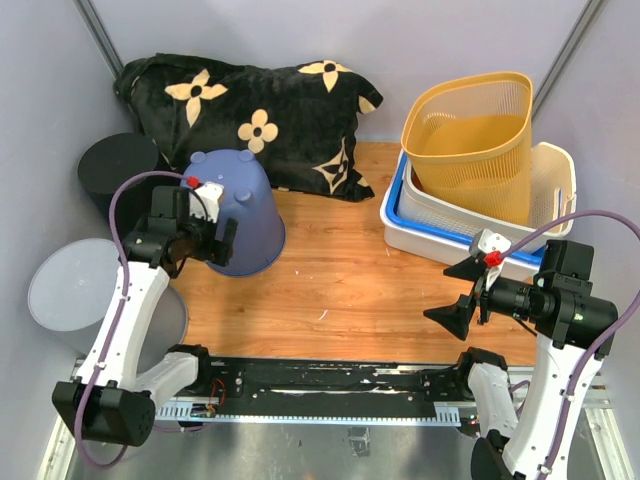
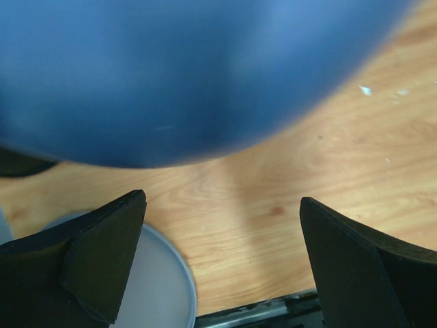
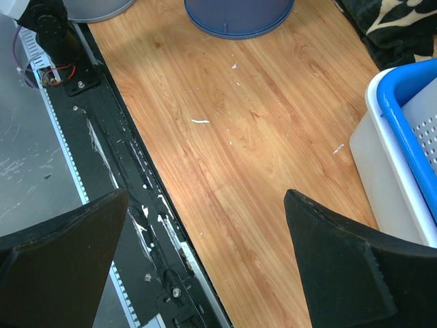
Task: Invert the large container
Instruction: Move the container to the center of the board.
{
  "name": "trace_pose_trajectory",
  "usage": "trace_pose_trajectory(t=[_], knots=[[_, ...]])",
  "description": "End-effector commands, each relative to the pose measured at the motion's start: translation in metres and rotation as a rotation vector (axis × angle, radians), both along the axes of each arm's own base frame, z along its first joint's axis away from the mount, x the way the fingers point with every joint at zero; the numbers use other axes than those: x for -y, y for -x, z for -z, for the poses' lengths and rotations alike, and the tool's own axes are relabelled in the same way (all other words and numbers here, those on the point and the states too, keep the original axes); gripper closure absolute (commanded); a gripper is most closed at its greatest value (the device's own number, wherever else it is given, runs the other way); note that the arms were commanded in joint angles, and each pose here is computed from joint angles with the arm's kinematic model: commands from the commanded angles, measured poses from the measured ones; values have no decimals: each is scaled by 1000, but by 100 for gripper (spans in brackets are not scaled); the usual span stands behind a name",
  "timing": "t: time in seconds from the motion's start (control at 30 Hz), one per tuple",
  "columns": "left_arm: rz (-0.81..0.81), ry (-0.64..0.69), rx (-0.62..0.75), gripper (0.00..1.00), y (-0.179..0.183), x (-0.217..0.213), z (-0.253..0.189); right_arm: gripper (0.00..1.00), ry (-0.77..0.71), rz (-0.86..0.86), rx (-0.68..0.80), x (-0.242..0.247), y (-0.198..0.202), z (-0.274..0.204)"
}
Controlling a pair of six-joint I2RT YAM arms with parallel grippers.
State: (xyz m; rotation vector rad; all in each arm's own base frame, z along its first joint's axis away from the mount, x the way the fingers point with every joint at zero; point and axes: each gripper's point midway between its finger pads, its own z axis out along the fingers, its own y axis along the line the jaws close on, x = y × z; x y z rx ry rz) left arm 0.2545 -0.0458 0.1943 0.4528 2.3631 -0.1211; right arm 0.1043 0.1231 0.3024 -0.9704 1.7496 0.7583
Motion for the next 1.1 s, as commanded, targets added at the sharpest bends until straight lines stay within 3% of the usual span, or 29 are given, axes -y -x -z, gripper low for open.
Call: trace_pose_trajectory(t=[0.0,0.1,0.37,0.87,1.07], knots=[[-224,-1,134,1,-21,-37,-21,0,-22,17,6,-1,0,-2],[-178,172,144,1,-14,-21,-24,0,-21,21,6,0,-1,-1],[-96,207,107,1,-13,-10,-19,0,-19,27,18,-1,1,-2],[-185,164,62,1,-24,-24,3,0,-20,27,16,-1,1,-2],[-228,75,13,1,-45,-34,10,0,-20,34,9,1,-1,-1]])
